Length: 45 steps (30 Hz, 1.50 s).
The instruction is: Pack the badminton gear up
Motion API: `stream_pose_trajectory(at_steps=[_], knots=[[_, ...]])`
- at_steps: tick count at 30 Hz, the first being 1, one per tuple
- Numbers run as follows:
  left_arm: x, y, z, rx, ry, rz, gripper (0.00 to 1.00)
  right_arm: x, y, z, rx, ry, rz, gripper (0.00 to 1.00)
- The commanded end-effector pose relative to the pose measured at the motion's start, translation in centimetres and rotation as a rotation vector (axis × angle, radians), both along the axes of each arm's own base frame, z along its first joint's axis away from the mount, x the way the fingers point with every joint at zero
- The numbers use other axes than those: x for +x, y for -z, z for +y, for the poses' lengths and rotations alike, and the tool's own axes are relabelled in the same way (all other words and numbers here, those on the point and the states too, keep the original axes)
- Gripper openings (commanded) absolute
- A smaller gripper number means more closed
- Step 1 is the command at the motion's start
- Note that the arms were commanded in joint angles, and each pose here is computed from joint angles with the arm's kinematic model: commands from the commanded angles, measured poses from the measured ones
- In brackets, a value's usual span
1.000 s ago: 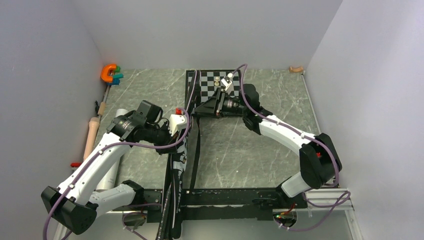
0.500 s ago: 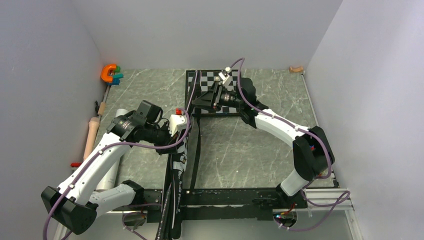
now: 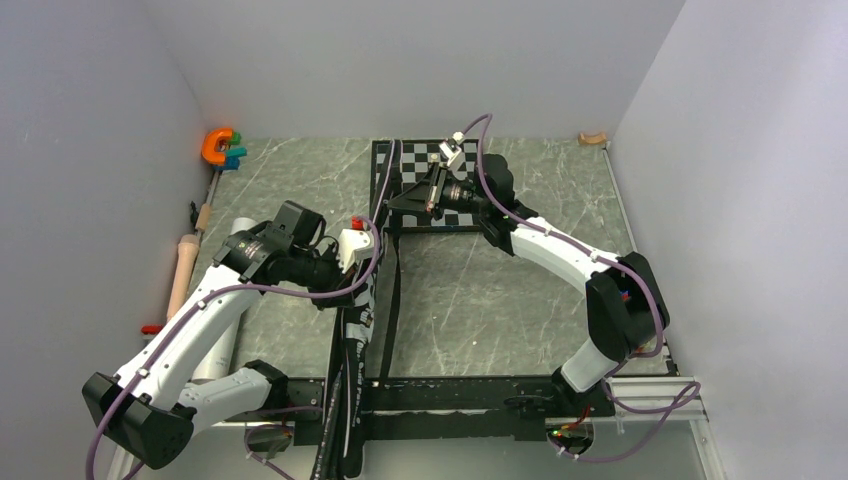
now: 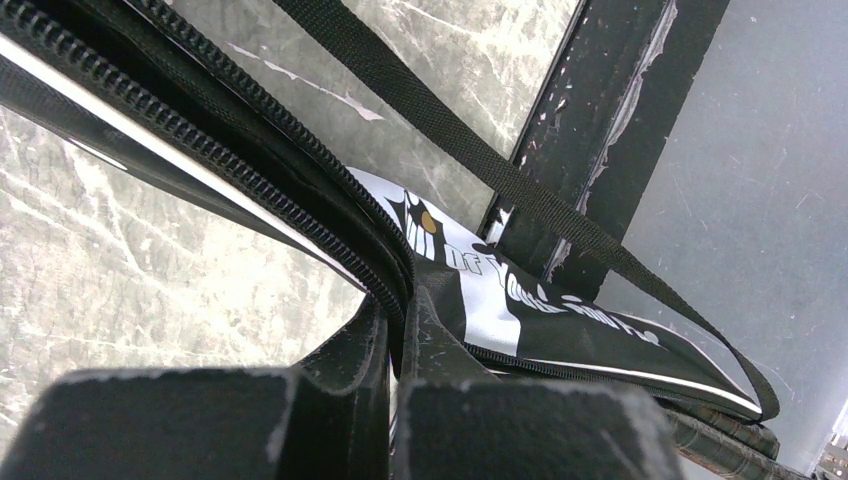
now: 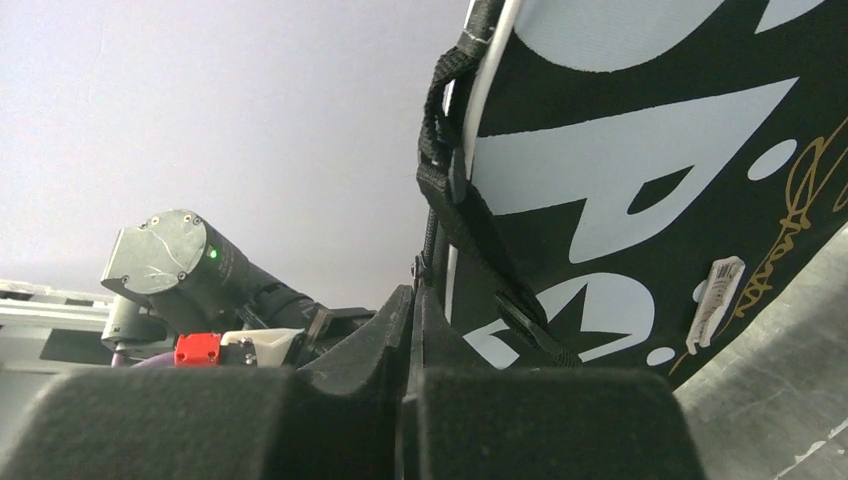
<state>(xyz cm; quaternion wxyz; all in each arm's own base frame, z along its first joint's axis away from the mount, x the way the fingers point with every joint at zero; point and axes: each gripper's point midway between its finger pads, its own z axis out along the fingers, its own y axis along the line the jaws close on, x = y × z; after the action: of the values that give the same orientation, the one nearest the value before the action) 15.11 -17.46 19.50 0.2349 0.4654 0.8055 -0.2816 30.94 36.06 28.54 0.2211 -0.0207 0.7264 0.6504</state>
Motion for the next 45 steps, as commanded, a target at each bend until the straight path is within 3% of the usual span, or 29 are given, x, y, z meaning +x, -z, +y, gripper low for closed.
stream_pose_trajectory(at_steps=[1,11,32,45], knots=[[-0.2,-3.1,-1.0,-0.09,0.068,-0.079,0.0,-0.1,-2.3,-0.1,0.051,-0.015,-0.072,0.01],[0.0,-3.0,-0.9,-0.079,0.058,-0.082,0.0,-1.2,-1.8,-0.5,0.053,-0.008,-0.059,0.0],[1.2,-2.9,-0.8,-0.054,0.016,-0.102,0.0,-11.6,1.9,3.3,-0.058,-0.17,0.042,0.0],[4.8,-3.4,-0.8,-0.03,-0.119,-0.174,0.0,-15.9,2.4,5.4,-0.096,-0.306,0.056,0.0]])
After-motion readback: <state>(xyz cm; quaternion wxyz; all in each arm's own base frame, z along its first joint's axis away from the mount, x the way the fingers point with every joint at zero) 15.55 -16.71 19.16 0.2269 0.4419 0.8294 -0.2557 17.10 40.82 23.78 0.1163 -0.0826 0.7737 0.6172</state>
